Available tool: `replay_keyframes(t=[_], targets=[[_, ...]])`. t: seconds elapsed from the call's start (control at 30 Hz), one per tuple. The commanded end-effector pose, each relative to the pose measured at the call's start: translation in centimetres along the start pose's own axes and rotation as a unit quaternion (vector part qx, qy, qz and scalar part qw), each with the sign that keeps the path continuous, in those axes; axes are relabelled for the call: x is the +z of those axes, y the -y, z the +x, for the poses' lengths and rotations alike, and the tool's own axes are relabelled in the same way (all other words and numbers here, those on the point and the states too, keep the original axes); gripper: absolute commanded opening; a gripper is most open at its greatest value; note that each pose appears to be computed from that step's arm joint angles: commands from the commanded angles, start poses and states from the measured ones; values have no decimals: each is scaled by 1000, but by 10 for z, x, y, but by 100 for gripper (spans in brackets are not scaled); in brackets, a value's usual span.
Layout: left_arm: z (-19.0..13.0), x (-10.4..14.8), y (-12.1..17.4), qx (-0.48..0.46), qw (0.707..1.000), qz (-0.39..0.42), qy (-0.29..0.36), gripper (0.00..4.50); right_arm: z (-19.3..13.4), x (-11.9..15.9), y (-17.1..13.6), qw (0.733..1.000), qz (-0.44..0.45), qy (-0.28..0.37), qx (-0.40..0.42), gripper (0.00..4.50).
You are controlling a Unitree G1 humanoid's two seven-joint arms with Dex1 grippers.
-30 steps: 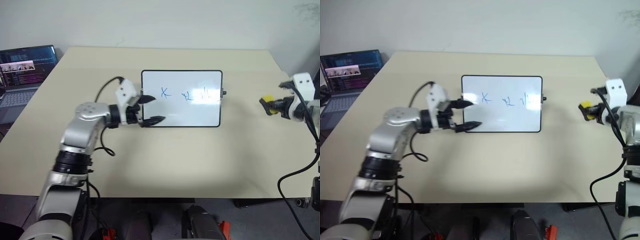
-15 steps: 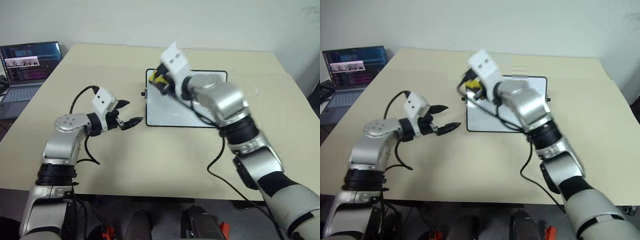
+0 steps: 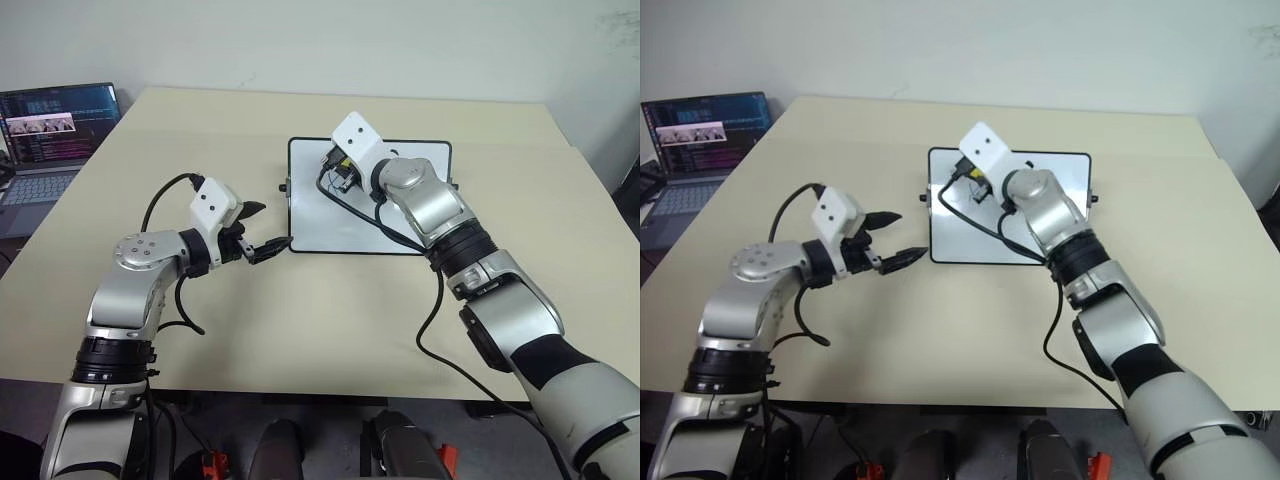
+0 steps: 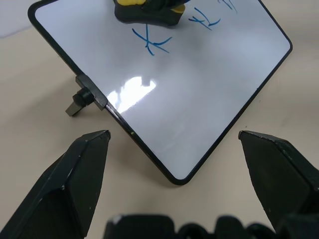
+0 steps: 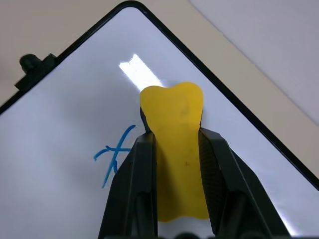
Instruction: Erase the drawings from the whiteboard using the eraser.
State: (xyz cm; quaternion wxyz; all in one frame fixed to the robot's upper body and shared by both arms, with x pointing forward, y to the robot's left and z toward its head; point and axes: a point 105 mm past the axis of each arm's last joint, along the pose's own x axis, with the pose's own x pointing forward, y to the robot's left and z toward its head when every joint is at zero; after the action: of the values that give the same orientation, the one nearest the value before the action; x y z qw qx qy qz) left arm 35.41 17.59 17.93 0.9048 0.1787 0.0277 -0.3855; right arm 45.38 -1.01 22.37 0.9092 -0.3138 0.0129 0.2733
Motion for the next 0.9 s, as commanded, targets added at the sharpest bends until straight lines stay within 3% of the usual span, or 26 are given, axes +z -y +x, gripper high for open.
replay_keyframes(t=[0.03, 0.43, 0.6, 0.9], targets=[[-7, 11, -4, 10, 1000, 11, 17, 450, 4, -6, -7, 1000, -15, -9, 5, 83], [-5, 15, -8, 8, 1000, 15, 19, 450, 4, -87, -93, 986, -2, -88, 143, 83], [-3, 16, -8, 5, 1000, 17, 20, 450, 7, -81, -69, 992, 14, -78, 93, 83], [1, 17, -9, 1, 1000, 20, 22, 450, 6, -73, 9, 994, 48, -70, -69, 83]])
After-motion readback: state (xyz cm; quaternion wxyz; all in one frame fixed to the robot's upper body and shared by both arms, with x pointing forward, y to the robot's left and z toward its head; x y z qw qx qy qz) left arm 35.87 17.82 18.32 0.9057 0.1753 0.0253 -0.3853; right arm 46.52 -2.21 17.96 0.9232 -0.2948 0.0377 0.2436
